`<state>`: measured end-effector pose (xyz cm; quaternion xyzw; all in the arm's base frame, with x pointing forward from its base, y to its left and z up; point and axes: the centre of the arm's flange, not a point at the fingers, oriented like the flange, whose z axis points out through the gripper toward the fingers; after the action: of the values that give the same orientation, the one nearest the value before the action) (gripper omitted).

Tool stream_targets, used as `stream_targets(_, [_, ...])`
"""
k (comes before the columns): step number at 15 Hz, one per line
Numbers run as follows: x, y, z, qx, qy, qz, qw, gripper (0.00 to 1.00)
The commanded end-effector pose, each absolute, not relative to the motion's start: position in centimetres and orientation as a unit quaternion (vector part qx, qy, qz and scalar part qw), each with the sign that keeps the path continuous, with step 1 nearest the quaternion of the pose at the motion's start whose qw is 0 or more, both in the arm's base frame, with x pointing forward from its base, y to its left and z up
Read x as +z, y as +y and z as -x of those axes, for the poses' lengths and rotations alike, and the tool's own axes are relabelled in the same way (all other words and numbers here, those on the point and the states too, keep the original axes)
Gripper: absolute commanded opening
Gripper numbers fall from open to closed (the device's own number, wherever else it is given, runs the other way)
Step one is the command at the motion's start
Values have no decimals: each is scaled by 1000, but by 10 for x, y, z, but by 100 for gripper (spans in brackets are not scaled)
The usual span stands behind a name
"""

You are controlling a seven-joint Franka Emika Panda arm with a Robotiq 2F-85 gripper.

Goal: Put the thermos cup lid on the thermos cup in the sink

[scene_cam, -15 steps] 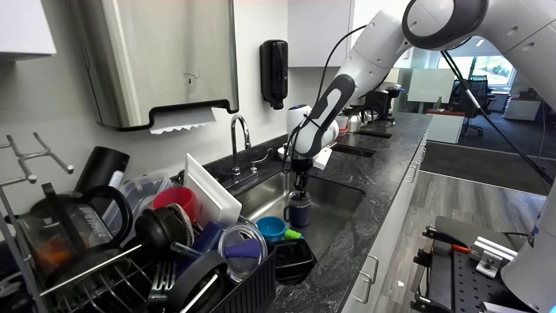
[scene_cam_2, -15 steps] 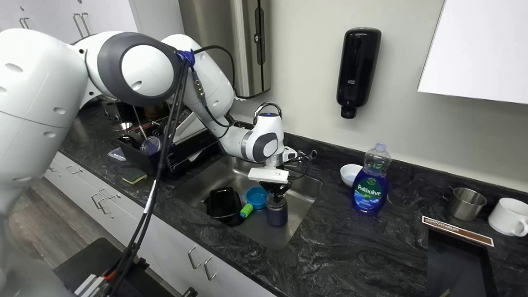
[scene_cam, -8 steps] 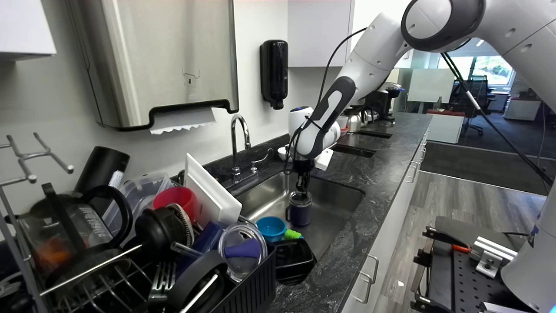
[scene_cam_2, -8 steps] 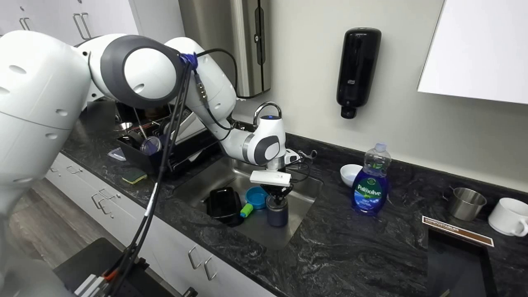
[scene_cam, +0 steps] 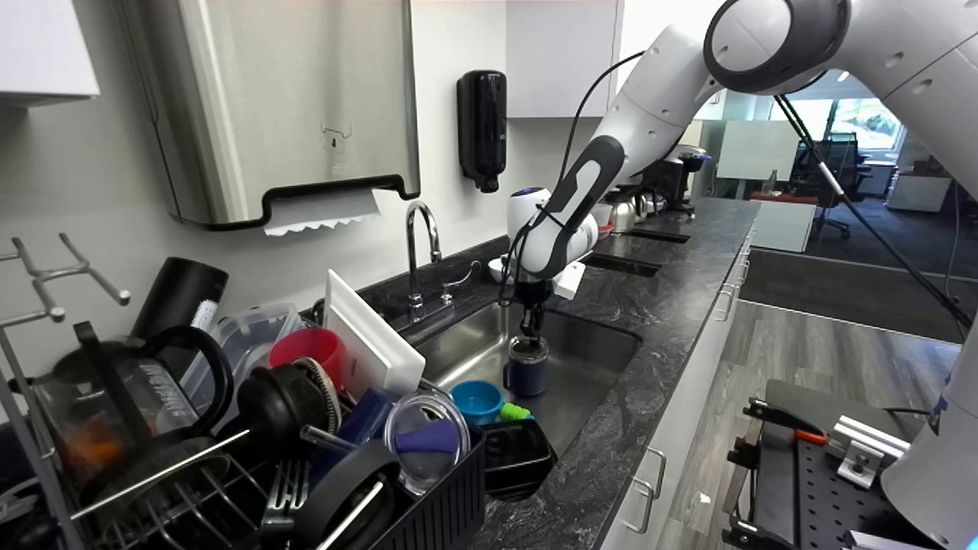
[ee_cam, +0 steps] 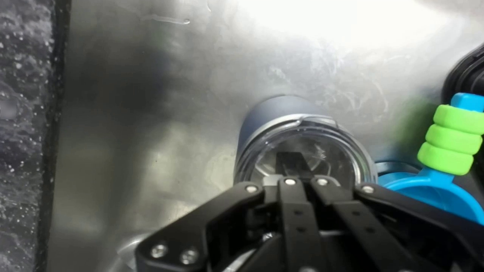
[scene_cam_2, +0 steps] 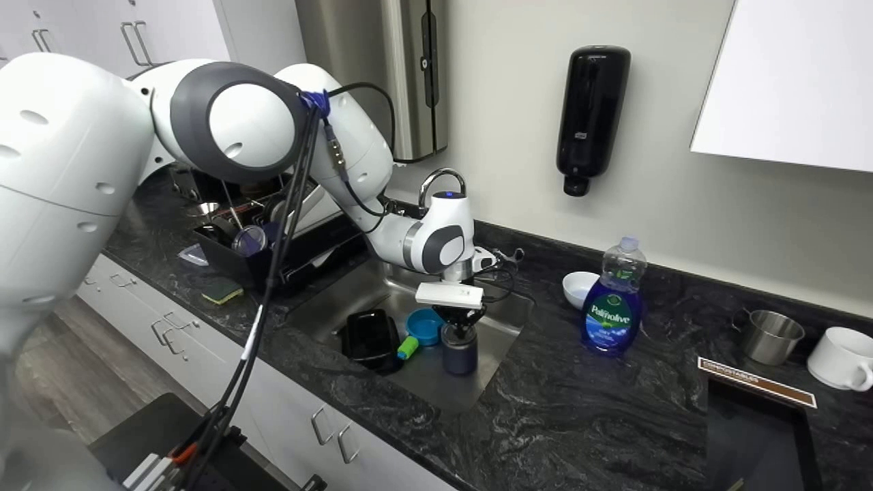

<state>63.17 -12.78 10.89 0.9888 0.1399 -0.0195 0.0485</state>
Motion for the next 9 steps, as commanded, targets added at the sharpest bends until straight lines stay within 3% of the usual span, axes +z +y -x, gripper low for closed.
stream_targets(1, [83,-133,-641,-25,149,-988,42,0])
stream_targets(9, [116,-130,-628,-13,149,-988,44,0])
